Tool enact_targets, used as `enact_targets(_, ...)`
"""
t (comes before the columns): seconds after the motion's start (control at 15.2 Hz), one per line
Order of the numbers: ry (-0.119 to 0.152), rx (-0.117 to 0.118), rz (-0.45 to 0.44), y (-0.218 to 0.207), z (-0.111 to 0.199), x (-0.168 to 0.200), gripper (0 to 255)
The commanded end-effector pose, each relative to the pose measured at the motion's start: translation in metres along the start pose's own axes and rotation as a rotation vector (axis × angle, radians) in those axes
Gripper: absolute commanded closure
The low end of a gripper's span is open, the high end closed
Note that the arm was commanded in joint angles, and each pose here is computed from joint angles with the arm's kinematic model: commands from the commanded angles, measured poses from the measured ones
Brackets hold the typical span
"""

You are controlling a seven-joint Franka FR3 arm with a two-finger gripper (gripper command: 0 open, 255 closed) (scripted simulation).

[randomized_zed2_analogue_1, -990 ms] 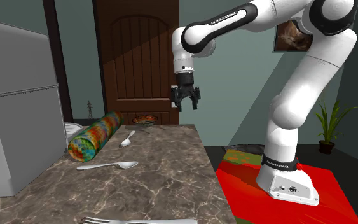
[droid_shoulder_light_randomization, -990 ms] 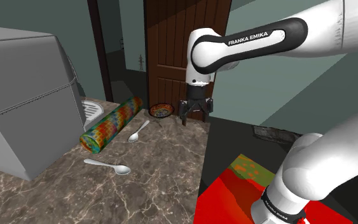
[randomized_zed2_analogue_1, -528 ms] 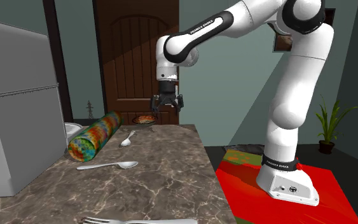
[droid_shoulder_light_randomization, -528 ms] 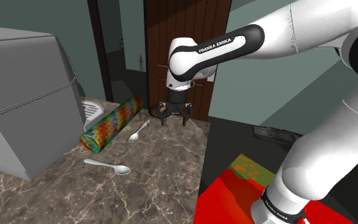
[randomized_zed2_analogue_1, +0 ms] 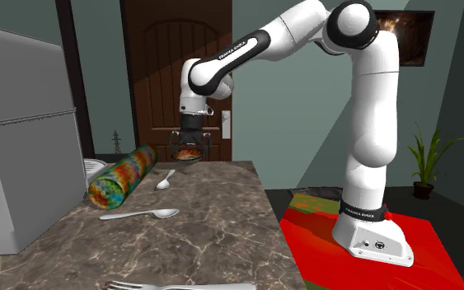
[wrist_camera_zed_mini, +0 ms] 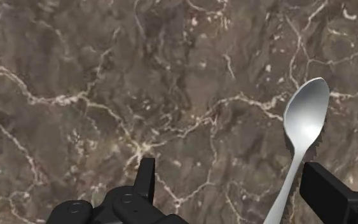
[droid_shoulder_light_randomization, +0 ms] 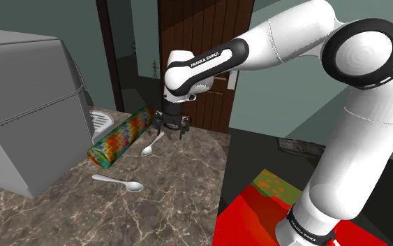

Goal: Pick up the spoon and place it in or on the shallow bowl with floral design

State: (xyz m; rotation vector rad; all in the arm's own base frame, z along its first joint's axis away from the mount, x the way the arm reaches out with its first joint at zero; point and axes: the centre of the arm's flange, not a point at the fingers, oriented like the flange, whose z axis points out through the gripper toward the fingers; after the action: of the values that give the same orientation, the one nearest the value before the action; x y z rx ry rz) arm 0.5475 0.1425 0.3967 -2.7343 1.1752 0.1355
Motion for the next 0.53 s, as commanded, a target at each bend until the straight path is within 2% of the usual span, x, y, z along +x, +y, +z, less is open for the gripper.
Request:
enact_targets(0.0,0.009,0.020,0.060,-0.017,0.007,0.013,0)
enact_targets(0.33,0.032,0.067,0.200,-0.057,0.024,0.052,0)
enact_targets(0.46,0.032,0.068,0.203,-0.058,0.029,0.052,0)
